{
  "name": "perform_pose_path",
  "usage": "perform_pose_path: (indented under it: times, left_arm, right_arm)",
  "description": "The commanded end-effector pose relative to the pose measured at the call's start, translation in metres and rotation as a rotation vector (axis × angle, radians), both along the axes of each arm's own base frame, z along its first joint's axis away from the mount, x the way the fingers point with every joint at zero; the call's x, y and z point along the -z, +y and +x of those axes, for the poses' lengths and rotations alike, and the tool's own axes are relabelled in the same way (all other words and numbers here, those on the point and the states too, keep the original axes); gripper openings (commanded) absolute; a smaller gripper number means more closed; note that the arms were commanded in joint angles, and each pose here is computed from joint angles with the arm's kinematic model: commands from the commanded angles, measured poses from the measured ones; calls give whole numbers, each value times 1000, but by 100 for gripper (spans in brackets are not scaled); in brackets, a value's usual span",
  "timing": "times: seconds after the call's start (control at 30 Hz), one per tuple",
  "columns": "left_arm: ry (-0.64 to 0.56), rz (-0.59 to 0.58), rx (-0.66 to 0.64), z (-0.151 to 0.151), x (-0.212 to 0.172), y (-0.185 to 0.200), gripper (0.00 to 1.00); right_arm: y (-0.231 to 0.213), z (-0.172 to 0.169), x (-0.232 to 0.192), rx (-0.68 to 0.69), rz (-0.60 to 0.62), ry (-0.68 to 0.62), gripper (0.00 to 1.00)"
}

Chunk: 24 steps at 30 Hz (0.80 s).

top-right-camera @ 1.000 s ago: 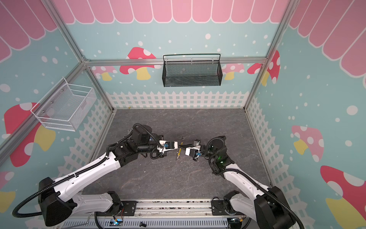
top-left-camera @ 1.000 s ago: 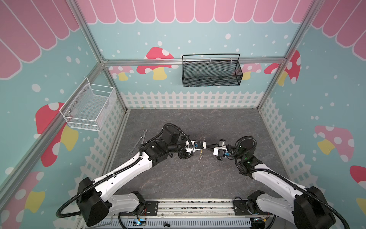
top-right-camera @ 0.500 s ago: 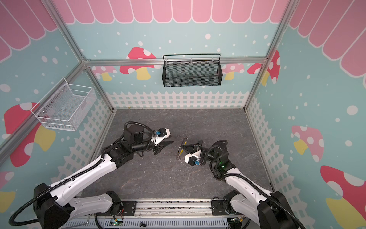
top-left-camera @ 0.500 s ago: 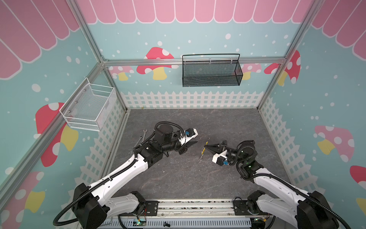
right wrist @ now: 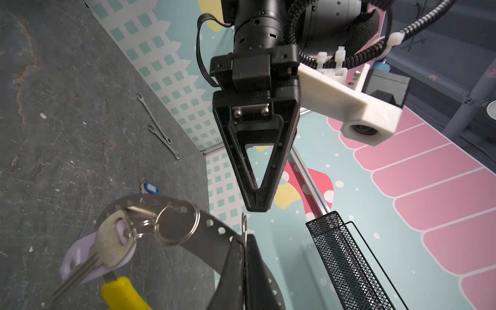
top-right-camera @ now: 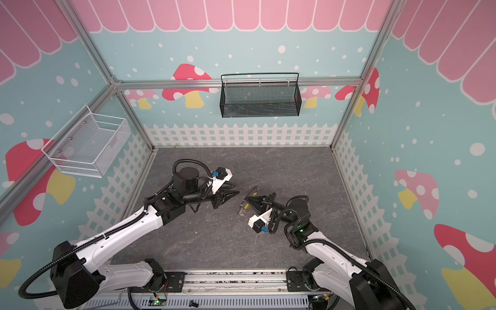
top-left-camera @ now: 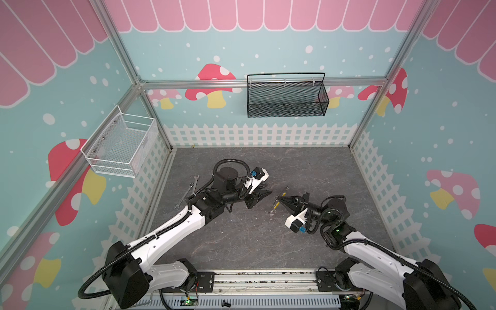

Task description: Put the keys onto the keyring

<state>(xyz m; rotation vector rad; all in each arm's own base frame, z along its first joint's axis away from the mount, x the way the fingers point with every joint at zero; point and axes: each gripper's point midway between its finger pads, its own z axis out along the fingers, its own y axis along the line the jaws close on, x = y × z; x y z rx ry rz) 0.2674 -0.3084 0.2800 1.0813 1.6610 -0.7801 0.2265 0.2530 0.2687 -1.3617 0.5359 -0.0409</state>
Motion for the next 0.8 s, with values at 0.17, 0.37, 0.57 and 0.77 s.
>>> perform_pose_path:
  times: [0.17, 0.37, 0.57, 0.77]
  left_arm:
    - [16, -23, 62, -6, -11, -18, 34]
    - [12, 1, 91, -11, -6, -21, 34]
    - [4, 71, -36, 6, 2, -6, 34]
    - [174, 88, -385, 59, 24, 59, 37]
  right_arm:
    - [0, 0, -10, 18, 20, -72, 0]
    - [0, 3, -14, 23, 52, -23, 0]
    - [-1, 12, -14, 47, 93, 75, 0]
    - [2, 14, -2, 34, 75, 153, 0]
